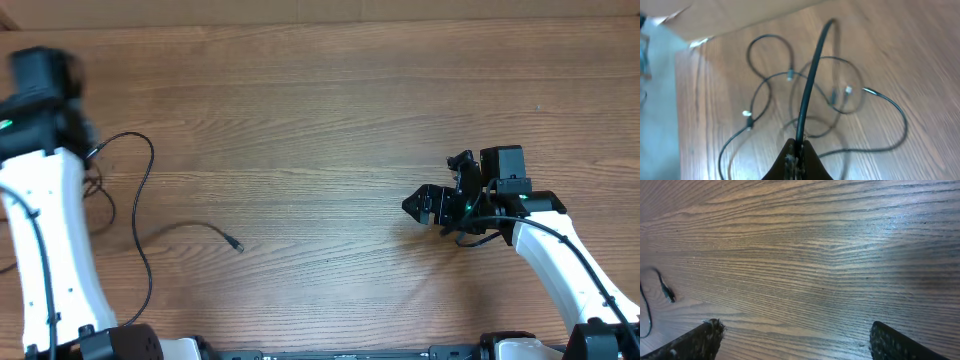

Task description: Untangle cables

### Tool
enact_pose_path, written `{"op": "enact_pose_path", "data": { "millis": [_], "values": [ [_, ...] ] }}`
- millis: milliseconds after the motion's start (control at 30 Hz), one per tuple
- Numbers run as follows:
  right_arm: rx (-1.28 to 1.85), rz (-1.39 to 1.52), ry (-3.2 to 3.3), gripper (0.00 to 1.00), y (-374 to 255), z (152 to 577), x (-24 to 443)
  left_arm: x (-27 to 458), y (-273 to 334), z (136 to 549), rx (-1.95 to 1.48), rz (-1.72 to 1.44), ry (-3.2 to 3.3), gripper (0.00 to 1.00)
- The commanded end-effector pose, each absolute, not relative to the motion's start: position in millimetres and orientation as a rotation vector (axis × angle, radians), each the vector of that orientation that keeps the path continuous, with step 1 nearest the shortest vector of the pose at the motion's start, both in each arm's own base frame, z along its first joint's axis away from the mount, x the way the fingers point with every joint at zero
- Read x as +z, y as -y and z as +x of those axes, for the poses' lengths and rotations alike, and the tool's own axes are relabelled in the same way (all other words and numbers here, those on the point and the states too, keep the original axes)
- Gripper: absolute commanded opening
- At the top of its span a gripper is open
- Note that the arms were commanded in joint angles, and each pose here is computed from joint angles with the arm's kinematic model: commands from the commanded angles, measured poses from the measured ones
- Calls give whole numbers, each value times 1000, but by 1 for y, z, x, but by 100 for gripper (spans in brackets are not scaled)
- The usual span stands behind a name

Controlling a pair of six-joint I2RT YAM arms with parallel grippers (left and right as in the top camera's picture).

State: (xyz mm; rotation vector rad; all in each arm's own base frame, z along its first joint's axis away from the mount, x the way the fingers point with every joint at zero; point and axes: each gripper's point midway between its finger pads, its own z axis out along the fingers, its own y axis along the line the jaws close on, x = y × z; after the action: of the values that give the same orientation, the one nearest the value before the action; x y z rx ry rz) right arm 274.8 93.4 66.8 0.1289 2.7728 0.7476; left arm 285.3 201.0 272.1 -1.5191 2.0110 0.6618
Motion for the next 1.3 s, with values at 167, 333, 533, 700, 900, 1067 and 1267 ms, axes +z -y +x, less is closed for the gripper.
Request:
{"op": "enact_pose_path", "data": {
  "millis": [167, 333, 533, 700, 900, 1067, 1267],
  "values": [
    [740, 119, -2769, 92, -92, 275, 66, 262, -197, 285, 341, -1637, -2057, 100],
    [741, 119, -2769, 92, -92, 275, 66, 255, -174, 296, 208, -1544, -2191, 100],
    [741, 120, -2770, 92, -92, 275, 66, 245, -127, 309, 52, -1345, -2399, 100],
    [742, 122, -2775, 92, -92, 274, 66, 229, -85, 312, 4, -1150, -2575, 100],
    [741, 122, -2776, 92, -92, 274, 65, 192, -55, 281, 97, -1084, -2789, 95],
    [742, 122, -2775, 92, -92, 274, 66, 161, -42, 249, 117, -1104, -2921, 96],
    [741, 121, -2772, 92, -92, 274, 66, 124, -20, 232, -50, -1114, -2959, 98]
  ]
}}
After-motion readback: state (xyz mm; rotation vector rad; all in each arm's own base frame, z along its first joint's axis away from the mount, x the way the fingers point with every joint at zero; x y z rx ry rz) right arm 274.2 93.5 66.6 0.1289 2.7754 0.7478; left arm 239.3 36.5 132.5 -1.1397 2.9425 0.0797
